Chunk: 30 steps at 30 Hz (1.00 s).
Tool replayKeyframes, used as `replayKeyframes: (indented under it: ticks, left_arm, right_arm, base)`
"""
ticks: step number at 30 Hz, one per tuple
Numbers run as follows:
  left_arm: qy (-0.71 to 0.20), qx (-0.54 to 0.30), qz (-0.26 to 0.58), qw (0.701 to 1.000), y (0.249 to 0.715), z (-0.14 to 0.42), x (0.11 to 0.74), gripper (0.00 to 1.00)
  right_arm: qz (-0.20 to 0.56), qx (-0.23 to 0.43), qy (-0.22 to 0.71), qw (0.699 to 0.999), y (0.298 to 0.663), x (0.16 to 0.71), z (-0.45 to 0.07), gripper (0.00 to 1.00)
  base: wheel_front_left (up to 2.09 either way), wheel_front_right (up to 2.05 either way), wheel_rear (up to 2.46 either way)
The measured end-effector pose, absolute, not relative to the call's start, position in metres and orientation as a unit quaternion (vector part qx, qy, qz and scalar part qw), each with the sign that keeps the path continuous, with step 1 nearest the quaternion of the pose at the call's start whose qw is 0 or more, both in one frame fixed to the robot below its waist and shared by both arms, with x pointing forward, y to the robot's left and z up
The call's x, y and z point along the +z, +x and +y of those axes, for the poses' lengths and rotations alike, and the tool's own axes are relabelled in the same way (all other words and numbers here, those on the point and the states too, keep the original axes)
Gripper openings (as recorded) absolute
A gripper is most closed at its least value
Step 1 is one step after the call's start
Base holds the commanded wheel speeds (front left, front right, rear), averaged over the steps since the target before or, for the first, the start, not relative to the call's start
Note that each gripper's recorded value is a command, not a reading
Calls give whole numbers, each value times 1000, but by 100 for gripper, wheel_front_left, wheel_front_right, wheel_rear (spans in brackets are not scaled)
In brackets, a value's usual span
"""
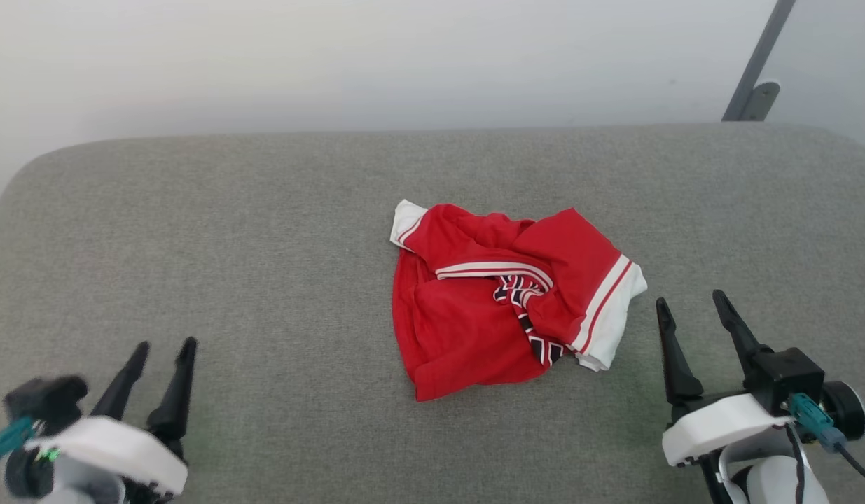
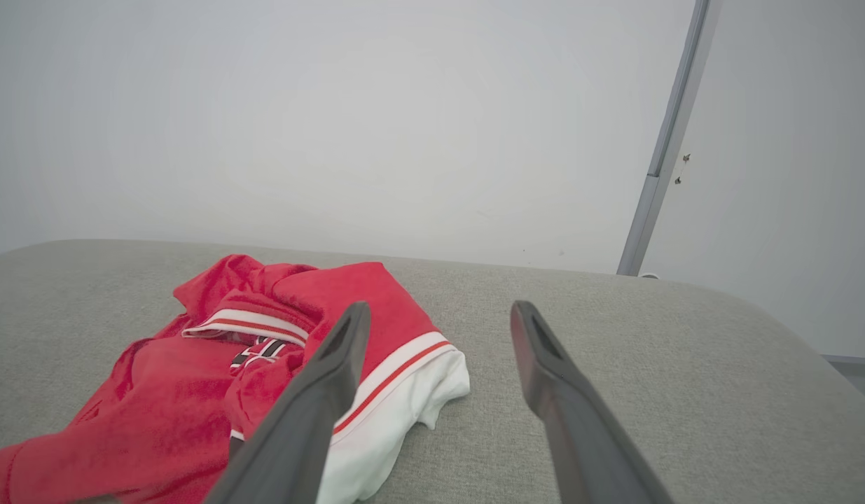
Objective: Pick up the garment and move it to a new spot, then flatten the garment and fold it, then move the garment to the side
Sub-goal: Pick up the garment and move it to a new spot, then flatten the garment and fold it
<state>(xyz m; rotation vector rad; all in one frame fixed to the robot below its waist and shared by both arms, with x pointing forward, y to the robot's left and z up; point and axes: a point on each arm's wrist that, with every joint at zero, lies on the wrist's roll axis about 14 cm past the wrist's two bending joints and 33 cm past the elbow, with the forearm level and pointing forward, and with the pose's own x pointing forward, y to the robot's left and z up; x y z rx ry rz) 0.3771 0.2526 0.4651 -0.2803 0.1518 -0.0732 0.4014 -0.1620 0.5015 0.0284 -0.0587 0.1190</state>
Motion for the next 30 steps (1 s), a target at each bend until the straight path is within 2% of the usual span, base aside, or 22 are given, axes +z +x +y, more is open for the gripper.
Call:
replayKeyframes:
  ticks: [12, 25, 30]
  left_arm:
    - [-20, 17, -40, 999, 332, 265, 515, 100]
    - [-19, 9, -37, 999, 324, 250, 511, 100]
    - [-19, 7, -34, 999, 327, 248, 510, 100]
  right_arm:
    - [-49, 61, -1, 997, 399, 514, -162, 100]
    - [-35, 56, -10, 998, 391, 505, -166, 100]
    - [10, 50, -17, 999, 395, 483, -173, 100]
  base:
    - [0, 0, 0]
    - [0, 0, 0]
    - [0, 0, 0]
